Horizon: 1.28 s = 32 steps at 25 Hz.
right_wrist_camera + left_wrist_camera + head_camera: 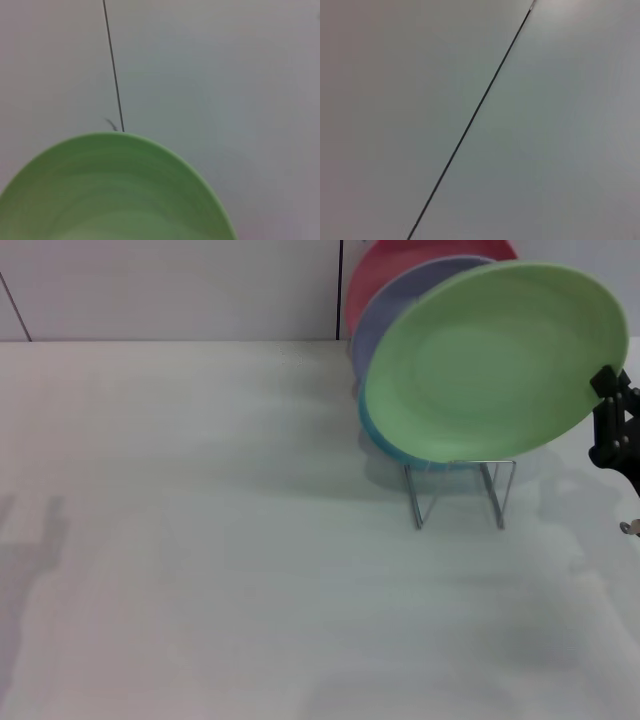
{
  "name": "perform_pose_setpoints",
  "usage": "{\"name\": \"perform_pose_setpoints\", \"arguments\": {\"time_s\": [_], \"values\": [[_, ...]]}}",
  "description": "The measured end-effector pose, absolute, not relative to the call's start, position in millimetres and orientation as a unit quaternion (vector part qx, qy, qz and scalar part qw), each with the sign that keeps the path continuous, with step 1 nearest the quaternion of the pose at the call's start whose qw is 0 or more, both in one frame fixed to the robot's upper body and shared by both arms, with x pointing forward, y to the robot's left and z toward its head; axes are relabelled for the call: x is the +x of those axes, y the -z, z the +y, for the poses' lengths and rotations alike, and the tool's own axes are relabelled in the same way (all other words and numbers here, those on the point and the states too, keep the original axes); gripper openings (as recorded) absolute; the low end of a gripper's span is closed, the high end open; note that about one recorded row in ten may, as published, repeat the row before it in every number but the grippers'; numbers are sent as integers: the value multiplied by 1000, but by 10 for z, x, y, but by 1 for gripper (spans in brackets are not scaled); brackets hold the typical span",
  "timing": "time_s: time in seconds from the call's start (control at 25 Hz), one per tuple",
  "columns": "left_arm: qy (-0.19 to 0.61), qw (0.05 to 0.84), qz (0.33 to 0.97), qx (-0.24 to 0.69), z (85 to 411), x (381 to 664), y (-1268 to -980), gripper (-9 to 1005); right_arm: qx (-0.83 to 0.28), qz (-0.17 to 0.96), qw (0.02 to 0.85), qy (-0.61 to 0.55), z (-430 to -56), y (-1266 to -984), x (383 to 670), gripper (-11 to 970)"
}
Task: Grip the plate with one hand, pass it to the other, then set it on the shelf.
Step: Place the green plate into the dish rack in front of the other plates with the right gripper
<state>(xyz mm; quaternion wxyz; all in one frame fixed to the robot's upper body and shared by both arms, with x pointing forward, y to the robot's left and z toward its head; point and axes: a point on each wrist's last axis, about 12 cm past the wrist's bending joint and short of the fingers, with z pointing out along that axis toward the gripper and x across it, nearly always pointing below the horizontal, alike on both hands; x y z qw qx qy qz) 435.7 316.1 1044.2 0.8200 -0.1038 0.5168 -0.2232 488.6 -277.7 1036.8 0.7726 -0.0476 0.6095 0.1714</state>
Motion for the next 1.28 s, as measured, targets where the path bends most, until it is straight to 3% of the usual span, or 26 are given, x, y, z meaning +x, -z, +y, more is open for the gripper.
{"name": "perform_pose_setpoints", "arguments": {"time_s": [1.28], "values": [[298,813,492,-94,3186,4333,-10536,673,-71,606,784,-118,-2818,-10332,4808,37]]}}
